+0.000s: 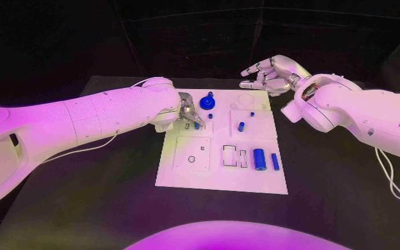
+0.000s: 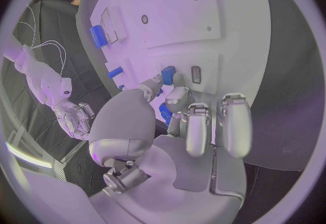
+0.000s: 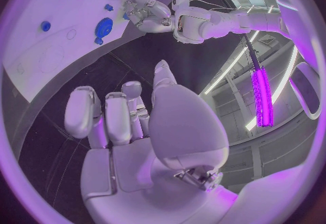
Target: Assemble the parts on the task board
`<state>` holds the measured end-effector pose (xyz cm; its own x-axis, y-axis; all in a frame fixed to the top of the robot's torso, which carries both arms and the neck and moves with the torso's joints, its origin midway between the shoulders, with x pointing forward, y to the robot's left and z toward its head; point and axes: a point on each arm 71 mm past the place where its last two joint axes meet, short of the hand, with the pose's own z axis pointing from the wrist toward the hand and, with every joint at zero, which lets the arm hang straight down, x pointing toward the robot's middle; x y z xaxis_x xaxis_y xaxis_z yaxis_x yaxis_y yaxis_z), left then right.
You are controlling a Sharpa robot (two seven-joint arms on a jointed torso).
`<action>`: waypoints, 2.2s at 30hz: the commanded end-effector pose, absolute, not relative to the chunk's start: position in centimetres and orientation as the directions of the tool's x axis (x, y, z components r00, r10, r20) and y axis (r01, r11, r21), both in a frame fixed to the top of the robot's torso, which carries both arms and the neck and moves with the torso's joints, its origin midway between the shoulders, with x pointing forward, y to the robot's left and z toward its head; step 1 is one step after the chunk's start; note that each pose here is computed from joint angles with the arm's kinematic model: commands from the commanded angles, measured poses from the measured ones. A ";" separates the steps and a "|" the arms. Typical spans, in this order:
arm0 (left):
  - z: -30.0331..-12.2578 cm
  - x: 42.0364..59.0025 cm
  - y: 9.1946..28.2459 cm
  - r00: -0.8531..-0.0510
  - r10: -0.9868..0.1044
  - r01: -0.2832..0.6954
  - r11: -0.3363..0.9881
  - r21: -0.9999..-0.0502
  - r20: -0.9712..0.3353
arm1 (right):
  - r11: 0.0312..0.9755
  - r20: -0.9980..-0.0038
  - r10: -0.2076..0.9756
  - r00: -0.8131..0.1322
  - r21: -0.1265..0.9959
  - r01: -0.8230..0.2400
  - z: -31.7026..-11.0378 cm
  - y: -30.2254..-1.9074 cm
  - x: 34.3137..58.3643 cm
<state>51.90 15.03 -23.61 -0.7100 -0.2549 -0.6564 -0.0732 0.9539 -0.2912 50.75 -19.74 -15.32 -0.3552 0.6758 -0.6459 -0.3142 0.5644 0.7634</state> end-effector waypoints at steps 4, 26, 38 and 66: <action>-23.5 52.0 15.1 -0.697 -0.268 -0.080 0.951 -0.299 -0.665 | 0.558 -0.647 0.675 -0.355 0.762 -0.328 -15.1 -19.7 50.8; -17.0 54.2 17.5 -0.650 -0.329 -0.083 0.927 -0.367 -0.685 | 0.569 -0.650 0.680 -0.341 0.760 -0.314 -15.2 -20.3 51.1; -15.9 57.7 20.0 -0.624 -0.256 -0.114 0.964 -0.238 -0.738 | 0.571 -0.650 0.678 -0.343 0.760 -0.310 -15.3 -20.2 51.2; -20.0 58.6 19.4 -0.707 -0.209 -0.108 0.976 -0.188 -0.676 | 0.564 -0.648 0.677 -0.349 0.762 -0.320 -15.3 -19.5 51.3</action>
